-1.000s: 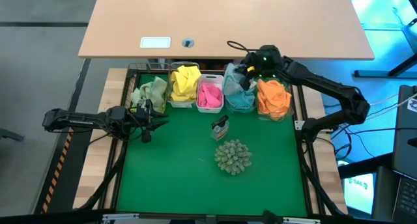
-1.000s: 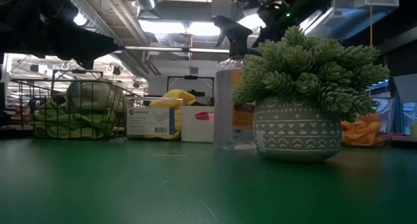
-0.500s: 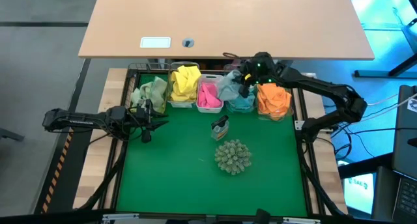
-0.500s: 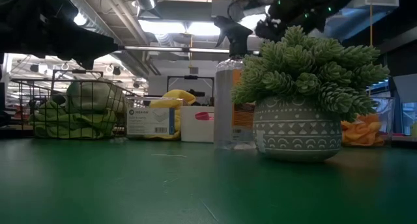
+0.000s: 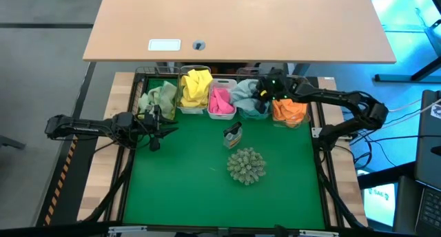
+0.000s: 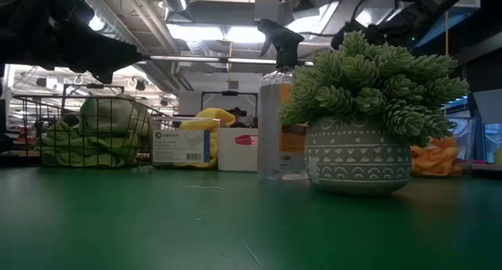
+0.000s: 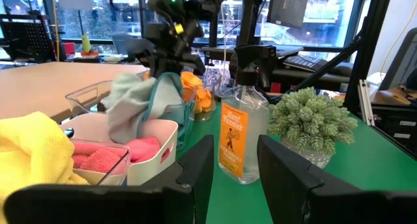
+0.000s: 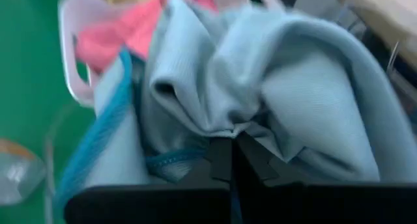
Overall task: Sort microfiber towel by color & place in baskets
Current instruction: Put the light blue microfiber towel into the middle transparent bin
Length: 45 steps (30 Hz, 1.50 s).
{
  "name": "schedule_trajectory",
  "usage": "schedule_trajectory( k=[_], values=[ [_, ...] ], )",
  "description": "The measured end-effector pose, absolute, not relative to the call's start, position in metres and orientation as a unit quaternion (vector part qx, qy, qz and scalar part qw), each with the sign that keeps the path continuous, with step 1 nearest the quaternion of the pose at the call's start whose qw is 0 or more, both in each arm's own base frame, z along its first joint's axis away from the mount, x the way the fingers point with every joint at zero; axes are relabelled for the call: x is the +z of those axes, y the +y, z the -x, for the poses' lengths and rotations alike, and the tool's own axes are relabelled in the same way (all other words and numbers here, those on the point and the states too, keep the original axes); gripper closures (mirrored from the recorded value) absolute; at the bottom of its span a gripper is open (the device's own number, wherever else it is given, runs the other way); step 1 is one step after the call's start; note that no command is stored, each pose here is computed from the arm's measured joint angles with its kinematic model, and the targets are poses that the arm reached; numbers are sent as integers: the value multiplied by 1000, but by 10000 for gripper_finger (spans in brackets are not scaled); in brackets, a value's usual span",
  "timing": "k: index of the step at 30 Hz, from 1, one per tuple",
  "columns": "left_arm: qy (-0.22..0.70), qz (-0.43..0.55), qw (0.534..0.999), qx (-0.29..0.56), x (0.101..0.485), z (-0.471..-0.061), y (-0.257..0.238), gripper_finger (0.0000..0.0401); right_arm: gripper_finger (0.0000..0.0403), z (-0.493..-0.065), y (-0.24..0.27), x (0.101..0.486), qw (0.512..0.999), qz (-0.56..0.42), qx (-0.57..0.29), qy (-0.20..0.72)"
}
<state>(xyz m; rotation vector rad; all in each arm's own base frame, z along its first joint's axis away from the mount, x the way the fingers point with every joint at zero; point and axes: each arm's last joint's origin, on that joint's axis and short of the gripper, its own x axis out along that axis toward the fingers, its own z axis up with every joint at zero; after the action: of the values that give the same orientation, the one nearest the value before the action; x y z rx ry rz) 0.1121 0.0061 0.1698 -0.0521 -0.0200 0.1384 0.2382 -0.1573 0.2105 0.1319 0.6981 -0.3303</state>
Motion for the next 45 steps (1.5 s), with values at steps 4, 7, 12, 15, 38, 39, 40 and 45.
schedule_trajectory(
  k=[4,7,12,15,38,39,40,45],
  values=[
    [-10,26,997,69,170,-112,6,289,402,-230,-153,192,909,-68,-176,371],
    [-10,27,997,69,170,-112,6,289,402,-226,-150,184,903,-73,-175,385],
    [-10,27,997,69,170,-112,6,289,400,-224,-149,181,901,-76,-174,390],
    [-10,27,997,69,170,-112,6,289,390,-224,-149,181,902,-75,-175,388],
    [-10,27,997,69,170,-112,6,289,380,-224,-151,204,862,-94,-184,464],
    [-10,27,997,69,170,-112,6,289,374,-224,-151,205,862,-93,-184,462],
    [-10,27,997,70,170,-112,6,289,366,-225,-151,206,863,-93,-184,461],
    [-10,27,997,69,170,-112,6,289,302,-225,-151,212,856,-100,-186,472]
  ],
)
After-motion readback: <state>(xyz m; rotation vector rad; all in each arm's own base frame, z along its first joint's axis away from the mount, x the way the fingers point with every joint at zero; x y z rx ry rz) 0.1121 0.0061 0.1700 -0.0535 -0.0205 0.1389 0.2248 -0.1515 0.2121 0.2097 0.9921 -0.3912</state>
